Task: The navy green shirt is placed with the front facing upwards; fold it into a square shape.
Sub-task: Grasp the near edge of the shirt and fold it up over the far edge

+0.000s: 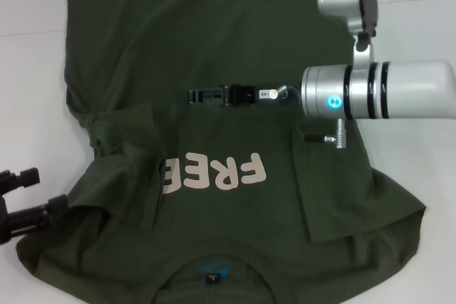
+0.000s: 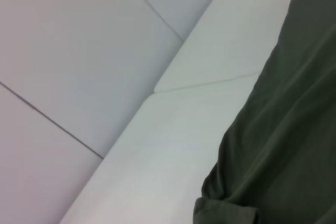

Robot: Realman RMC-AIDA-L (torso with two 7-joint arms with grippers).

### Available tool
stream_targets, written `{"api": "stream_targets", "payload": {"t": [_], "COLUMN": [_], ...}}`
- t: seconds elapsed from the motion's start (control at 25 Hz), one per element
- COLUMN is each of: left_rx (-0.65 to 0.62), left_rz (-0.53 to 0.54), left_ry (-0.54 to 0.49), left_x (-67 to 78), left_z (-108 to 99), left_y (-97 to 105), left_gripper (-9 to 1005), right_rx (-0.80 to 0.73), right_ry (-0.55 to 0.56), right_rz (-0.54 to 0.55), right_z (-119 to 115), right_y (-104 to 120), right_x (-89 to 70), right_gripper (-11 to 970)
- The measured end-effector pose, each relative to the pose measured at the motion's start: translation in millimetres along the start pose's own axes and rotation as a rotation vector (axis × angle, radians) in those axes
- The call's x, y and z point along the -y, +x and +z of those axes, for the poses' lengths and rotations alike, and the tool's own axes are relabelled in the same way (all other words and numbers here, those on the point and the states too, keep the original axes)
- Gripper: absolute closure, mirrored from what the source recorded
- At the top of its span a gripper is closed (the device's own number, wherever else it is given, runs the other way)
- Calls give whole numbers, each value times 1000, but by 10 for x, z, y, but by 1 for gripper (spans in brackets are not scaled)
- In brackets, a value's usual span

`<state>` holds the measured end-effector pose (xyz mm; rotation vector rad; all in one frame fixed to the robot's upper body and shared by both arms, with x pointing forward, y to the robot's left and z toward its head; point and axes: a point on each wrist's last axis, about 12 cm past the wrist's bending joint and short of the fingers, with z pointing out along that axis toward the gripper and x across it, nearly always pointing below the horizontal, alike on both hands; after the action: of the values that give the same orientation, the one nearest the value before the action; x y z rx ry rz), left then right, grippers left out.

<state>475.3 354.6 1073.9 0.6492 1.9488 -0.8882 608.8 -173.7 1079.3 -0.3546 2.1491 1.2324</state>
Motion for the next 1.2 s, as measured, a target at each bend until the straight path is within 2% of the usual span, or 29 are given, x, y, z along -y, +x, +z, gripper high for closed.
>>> {"api": "stream_targets", "payload": {"t": [0.32, 0.4, 0.52, 0.96, 1.2], "left_rx": [-44, -54, -74, -164, -164], "left_rz": [63, 85, 117, 193, 192], "left_ry": [28, 31, 38, -35, -28], "left_x": [55, 60, 63, 2, 8], "left_z": [35, 53, 102, 406, 440], "left_y": [52, 56, 59, 128, 126], "left_gripper": [107, 88, 87, 88, 111], "right_rx": [49, 67, 94, 108, 108], "right_ry": [-39, -44, -56, -78, -83], "right_rz": [35, 51, 74, 88, 88], "right_z": [-164, -210, -270, -313, -318], "right_y": [78, 106, 131, 162, 168], "right_x": [40, 60, 78, 74, 70], "right_gripper": [75, 75, 75, 75, 74]}}
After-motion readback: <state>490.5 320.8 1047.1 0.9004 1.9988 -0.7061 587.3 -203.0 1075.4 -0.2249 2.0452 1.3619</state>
